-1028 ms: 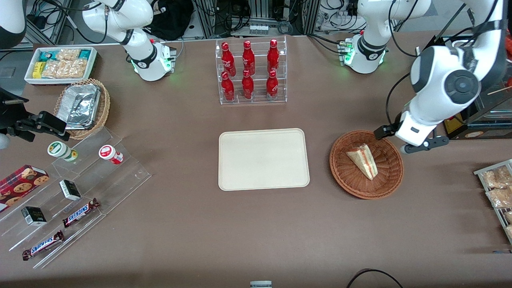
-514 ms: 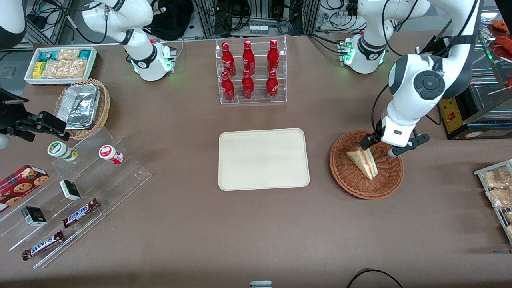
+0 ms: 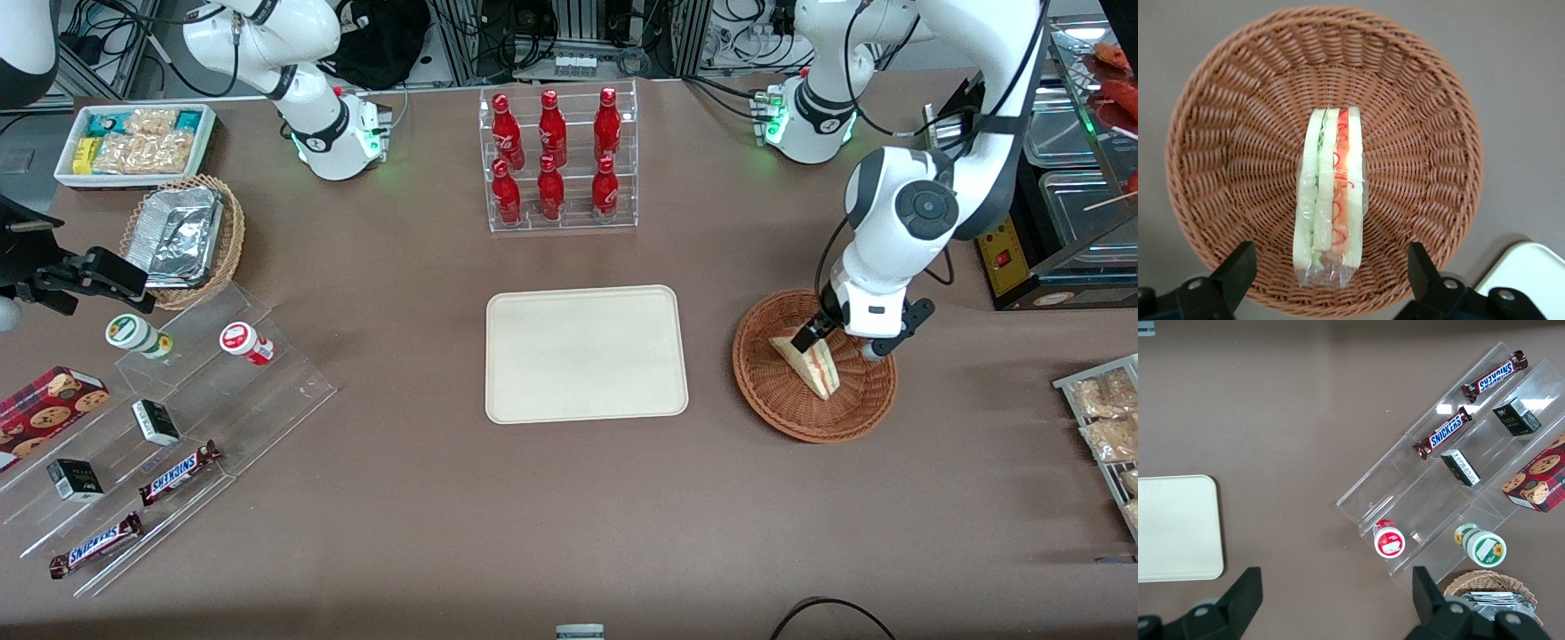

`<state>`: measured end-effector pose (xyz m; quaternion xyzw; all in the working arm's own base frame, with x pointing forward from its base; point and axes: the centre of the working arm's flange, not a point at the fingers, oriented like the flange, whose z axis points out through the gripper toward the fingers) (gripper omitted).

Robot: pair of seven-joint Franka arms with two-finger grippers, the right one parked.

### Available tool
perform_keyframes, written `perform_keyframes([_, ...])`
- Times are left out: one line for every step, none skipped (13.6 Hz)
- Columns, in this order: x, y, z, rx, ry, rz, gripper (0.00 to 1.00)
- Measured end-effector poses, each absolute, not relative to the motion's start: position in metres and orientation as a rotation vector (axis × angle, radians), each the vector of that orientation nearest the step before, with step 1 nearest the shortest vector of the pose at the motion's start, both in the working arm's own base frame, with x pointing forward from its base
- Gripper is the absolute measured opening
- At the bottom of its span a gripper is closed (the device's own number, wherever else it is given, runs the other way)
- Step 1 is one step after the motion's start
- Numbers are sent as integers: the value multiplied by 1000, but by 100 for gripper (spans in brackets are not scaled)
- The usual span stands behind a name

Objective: Place sandwich from basket to tray
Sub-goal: 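Lower the open left gripper around the wrapped sandwich and close it, then lift the sandwich out of the basket and carry it over the beige tray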

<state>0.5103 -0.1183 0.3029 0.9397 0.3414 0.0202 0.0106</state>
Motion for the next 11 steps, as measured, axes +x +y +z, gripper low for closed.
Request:
perform_keyframes([511, -119, 294, 2929, 1080, 49, 100])
perform_keyframes([511, -120, 285, 2926, 1093, 37, 100])
perform_keyframes([510, -120, 278, 2926, 1107, 22, 100])
perform_keyframes([510, -120, 273, 2926, 1118, 8, 100])
perform_keyframes([510, -120, 268, 2925, 1127, -2, 100])
perform_keyframes([509, -120, 266, 2925, 1131, -6, 95])
perform_keyframes([509, -120, 266, 2922, 1138, -7, 95])
perform_keyframes([510, -120, 266, 2918, 1150, -7, 87])
perform_keyframes([510, -120, 265, 2913, 1161, -7, 74])
perform_keyframes([509, -119, 265, 2912, 1165, -8, 64])
perform_keyframes([510, -119, 265, 2911, 1167, -8, 52])
